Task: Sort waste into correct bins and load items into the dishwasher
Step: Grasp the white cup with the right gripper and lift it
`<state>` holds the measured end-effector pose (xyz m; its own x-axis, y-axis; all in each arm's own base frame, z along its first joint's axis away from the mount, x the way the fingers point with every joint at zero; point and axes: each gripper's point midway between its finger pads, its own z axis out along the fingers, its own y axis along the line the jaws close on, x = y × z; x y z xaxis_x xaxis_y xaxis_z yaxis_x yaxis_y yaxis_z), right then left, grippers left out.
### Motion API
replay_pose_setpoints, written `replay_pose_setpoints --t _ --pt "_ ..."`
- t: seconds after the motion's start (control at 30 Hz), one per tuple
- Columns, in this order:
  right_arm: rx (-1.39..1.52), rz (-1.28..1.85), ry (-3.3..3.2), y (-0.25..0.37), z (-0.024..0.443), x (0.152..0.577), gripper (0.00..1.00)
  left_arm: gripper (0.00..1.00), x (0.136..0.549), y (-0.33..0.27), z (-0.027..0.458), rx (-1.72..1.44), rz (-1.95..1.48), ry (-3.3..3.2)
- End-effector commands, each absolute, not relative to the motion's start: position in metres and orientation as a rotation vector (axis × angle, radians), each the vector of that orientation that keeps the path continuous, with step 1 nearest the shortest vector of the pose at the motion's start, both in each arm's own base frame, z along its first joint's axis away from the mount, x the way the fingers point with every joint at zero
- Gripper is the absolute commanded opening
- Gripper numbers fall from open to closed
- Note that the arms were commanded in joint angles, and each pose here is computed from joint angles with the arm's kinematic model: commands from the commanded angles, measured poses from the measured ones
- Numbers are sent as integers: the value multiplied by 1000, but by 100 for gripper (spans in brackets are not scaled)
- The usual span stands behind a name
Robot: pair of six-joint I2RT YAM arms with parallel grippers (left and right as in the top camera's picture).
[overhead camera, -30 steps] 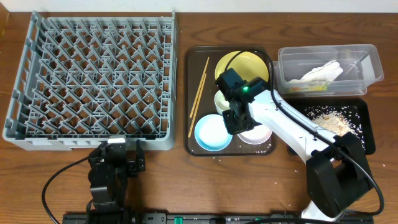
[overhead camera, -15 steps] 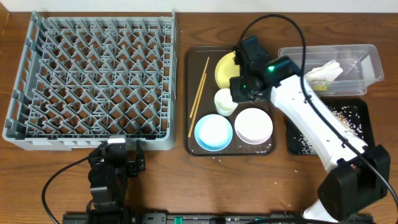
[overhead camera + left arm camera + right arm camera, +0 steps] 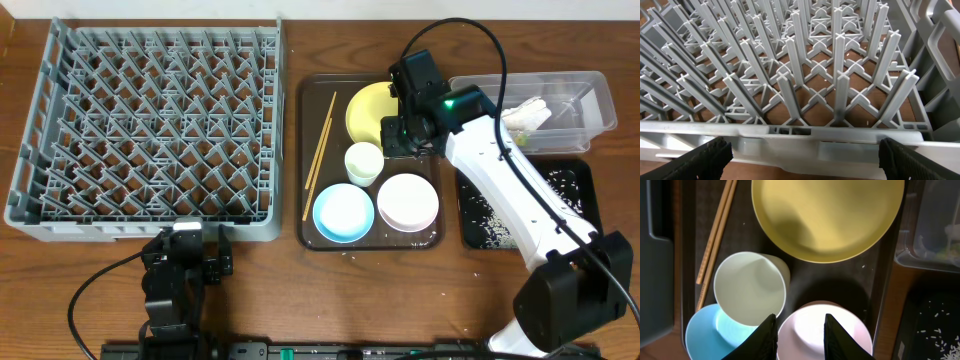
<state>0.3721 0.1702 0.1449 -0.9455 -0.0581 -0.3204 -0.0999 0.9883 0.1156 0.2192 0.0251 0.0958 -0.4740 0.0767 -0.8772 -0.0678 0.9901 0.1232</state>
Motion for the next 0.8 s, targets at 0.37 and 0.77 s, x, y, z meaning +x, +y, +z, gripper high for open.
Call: replay_pose_setpoints --t 0.37,0.77 --pt "-76 179 2809 168 146 374 29 97 217 28 92 5 188 2072" --pt "-20 199 2838 177 121 384 28 97 222 27 101 2 183 2032"
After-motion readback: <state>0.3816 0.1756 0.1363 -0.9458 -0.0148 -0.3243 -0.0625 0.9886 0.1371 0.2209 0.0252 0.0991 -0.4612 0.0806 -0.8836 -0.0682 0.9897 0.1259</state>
